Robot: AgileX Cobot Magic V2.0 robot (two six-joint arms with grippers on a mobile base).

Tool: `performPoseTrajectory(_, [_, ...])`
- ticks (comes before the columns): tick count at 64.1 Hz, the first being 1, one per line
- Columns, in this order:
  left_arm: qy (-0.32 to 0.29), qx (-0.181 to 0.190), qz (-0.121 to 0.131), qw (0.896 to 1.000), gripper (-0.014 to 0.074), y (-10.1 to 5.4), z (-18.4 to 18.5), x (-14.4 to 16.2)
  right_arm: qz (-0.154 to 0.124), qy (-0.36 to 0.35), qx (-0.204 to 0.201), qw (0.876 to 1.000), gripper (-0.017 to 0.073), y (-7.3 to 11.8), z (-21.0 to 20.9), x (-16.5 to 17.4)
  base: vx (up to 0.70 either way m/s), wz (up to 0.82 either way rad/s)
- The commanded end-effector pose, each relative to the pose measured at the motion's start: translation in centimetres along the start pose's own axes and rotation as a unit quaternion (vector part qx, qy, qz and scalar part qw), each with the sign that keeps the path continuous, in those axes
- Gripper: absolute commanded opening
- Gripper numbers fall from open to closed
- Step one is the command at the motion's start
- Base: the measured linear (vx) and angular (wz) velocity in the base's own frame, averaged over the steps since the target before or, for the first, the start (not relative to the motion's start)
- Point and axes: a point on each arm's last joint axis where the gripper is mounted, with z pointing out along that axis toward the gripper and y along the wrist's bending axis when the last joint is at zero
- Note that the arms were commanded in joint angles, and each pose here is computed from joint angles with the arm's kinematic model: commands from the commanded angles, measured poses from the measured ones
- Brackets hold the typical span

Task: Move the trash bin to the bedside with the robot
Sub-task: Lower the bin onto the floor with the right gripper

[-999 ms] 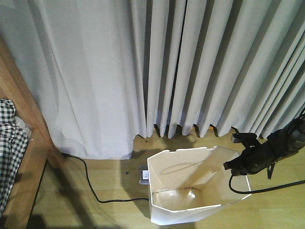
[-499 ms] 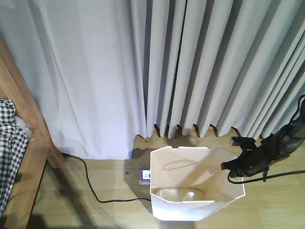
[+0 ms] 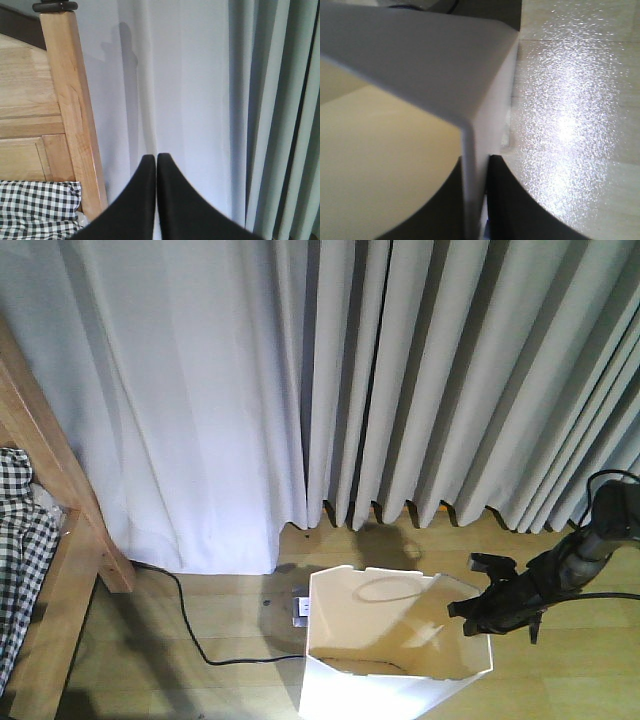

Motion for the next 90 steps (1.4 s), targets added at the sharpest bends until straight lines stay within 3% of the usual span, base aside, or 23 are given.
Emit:
performPoseTrajectory(1, [-0.049,0.002,-0.004,0.999,-0.0006,0.0,-0.2,-1.4,-0.033,-0.009,-0.056,0.998,-0.0001,2.2,-1.9,-2.8,0.0,0.0])
performPoseTrajectory(6, [-0.049,0.002,-0.004,0.999,-0.0006,0.0,-0.2,-1.4,-0.042,0.003,-0.045,0.998,0.0,2.7,-1.1,-3.1,0.0,0.0])
performPoseTrajectory(15, [-0.049,0.002,-0.004,0.999,-0.0006,0.0,-0.2,-1.4,-0.024,0.005,-0.042,0.999,0.0003,2.9,0.0,-3.8,0.0,0.0])
performPoseTrajectory(37, [-0.049,0.002,-0.004,0.999,-0.0006,0.0,-0.2,-1.4,-0.053,0.017,-0.043,0.998,0.0036,3.6,2.1,-3.6,0.0,0.0])
performPoseTrajectory(46, [-0.049,0.002,-0.004,0.999,-0.0006,0.0,-0.2,-1.4,-0.069,0.026,-0.042,0.996,0.0103,3.5,2.0,-3.4,0.0,0.0])
performPoseTrajectory(60, [-0.049,0.002,-0.004,0.999,-0.0006,0.0,-0.2,-1.4,-0.071,0.026,-0.036,0.996,0.0316,3.4,2.1,-3.5,0.0,0.0])
performPoseTrajectory(69, [-0.049,0.002,-0.004,0.999,-0.0006,0.0,-0.2,-1.4,-0.074,0.019,-0.027,0.997,0.0407,3.2,2.1,-3.6,0.0,0.0])
performPoseTrajectory(90, [-0.049,0.002,-0.004,0.999,-0.0006,0.0,-0.2,-1.4,-0.076,0.01,-0.013,0.997,0.0416,3.0,2.1,-3.7,0.0,0.0])
